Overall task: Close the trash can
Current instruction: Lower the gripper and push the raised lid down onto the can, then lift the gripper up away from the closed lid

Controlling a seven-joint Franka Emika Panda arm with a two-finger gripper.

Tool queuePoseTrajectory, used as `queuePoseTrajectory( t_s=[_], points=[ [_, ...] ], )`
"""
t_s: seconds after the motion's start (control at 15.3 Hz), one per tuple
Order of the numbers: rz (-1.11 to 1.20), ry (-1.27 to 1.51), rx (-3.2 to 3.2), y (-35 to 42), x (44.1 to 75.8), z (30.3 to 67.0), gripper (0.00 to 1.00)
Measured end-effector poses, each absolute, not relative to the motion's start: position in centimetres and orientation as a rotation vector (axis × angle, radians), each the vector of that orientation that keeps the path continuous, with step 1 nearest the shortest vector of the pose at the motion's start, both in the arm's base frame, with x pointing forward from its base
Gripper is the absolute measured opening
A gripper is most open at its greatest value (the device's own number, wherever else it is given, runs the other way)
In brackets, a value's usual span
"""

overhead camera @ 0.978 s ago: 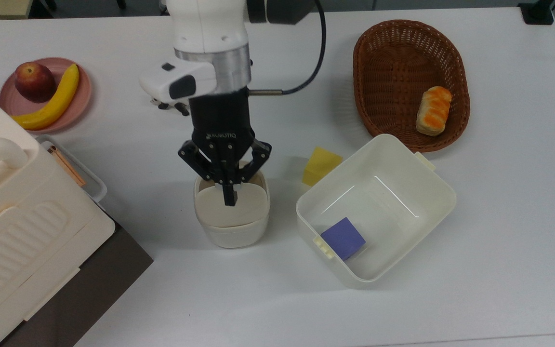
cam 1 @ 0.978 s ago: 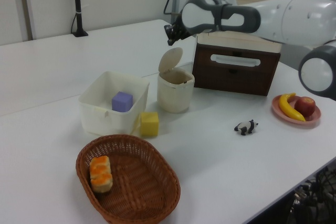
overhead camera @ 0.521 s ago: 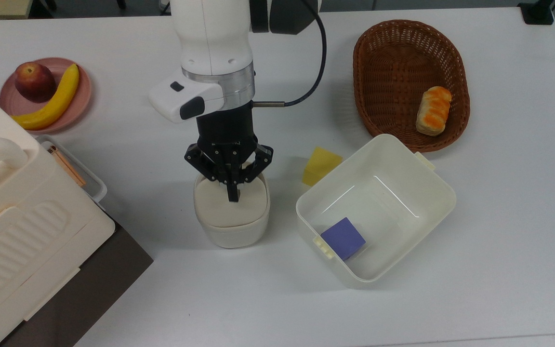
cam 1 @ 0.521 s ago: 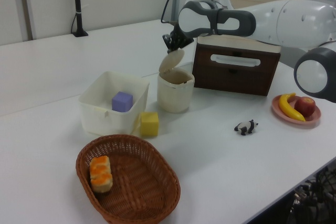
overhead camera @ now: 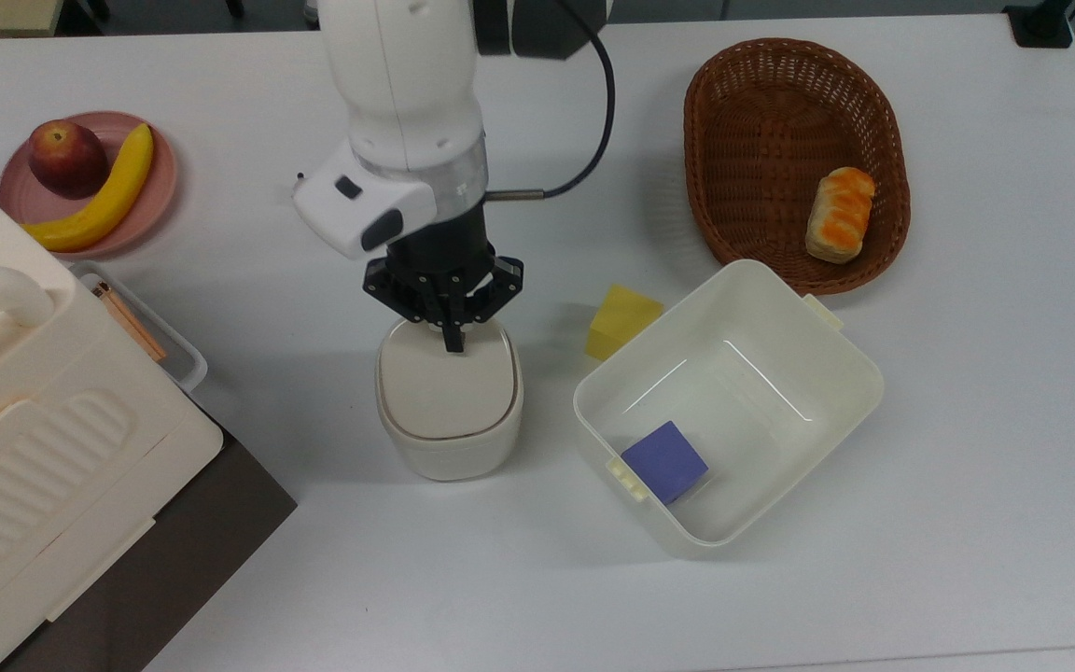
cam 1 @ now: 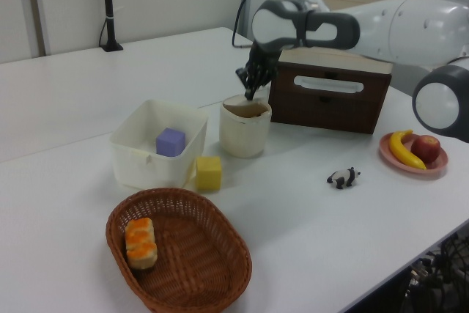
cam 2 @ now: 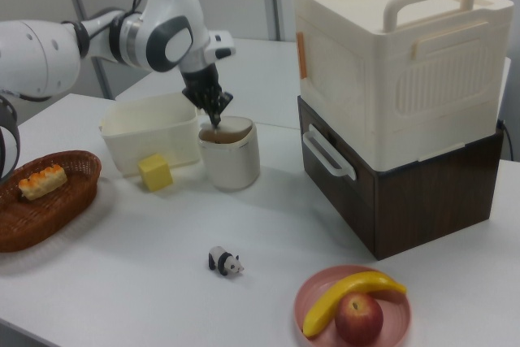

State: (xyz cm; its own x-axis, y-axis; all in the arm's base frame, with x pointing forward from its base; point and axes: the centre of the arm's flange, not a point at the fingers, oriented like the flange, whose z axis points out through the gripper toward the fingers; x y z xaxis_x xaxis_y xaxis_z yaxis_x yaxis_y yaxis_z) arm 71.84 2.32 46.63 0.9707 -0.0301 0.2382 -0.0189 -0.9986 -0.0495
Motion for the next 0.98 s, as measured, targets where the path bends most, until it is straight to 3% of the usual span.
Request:
queuePoseTrajectory(
  t_s=[0.2, 0.59, 0.78, 0.98],
  points=[
    [-0.311, 0.031, -3.083, 2.7, 72.0, 44.0, 0.01],
    [-0.320, 0.029, -3.081, 2.7, 72.0, 44.4, 0.01],
    [-0.264, 0.026, -3.082, 2.6, 71.0, 46.4, 0.04],
    [-0.173, 0.011, -3.080, 2.3, 68.6, 50.4, 0.33]
  ],
)
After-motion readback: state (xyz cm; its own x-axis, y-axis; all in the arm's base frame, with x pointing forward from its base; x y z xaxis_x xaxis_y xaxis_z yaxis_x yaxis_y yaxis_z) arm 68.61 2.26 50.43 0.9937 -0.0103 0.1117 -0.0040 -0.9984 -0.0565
